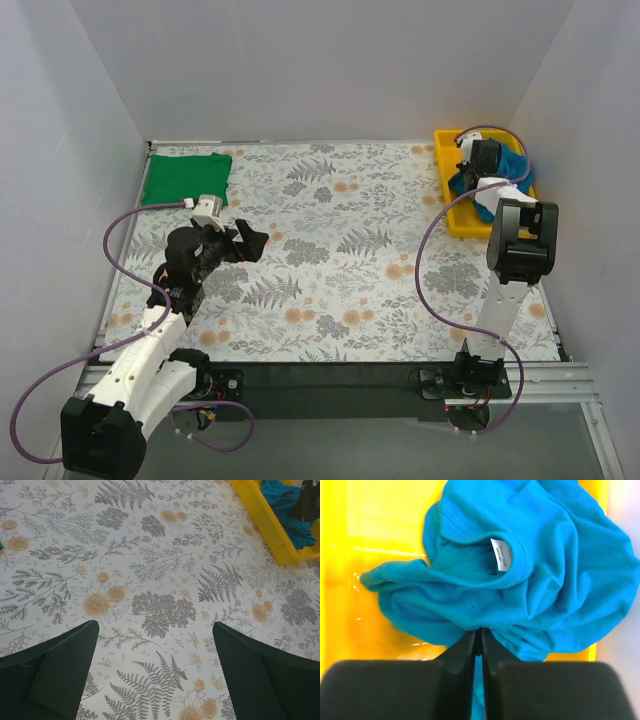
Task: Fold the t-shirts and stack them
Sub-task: Grab the tshirt from the pile, then move the tshirt to the center of the board
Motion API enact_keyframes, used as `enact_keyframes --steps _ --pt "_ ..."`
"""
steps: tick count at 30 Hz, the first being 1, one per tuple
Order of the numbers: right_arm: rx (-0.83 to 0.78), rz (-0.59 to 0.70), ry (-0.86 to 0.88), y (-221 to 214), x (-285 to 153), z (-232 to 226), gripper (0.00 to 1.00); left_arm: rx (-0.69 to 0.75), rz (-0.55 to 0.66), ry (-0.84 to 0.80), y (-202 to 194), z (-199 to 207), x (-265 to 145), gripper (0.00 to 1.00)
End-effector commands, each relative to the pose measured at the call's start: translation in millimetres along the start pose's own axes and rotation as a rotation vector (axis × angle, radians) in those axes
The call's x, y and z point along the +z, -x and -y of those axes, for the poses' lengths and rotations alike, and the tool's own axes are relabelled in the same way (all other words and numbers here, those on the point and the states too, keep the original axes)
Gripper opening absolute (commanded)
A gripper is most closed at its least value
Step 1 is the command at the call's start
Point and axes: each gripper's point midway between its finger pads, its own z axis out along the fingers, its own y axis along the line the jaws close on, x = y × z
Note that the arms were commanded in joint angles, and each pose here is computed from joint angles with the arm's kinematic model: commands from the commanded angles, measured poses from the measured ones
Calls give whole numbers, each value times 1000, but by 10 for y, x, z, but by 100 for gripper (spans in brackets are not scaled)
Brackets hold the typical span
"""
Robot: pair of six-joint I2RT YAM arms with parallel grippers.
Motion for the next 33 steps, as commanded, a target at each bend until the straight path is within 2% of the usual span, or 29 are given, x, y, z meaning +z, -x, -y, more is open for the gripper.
enact_keyframes --steps 1,3,4,9,12,15,20,22,23,24,26,30,33 --pt "27 123 -7 340 -211 136 8 26 14 -17 63 41 -2 98" --pt "26 133 30 232 -326 39 1 26 12 -17 58 42 -2 98" --pt "33 191 22 375 -537 123 1 26 12 -16 58 43 -4 98" --pt "-12 291 90 256 -1179 -85 1 24 17 -29 78 73 -15 98" --pt "-69 441 92 472 -1819 -47 1 20 16 -39 72 94 -21 98" --pt "-116 488 183 573 -2223 -199 1 22 18 -44 79 112 -30 98" --pt "-97 565 280 1001 -2816 -104 1 23 25 -48 84 128 -51 98" --pt "-119 578 387 1080 -3012 -200 1 26 28 -47 95 132 -56 98" --pt "-127 644 412 1287 -3241 -130 1 24 27 -45 93 129 -56 98" --pt "-147 695 526 1346 -3420 -253 1 23 27 -42 84 122 -60 98" --pt "-150 781 640 1507 -3791 -277 1 26 28 -38 87 113 -59 98" --pt "-196 977 910 1707 -4527 -347 1 25 17 -32 53 99 -43 98" --pt "-221 1065 1035 1782 -4918 -366 1 30 6 -43 30 109 -26 98"
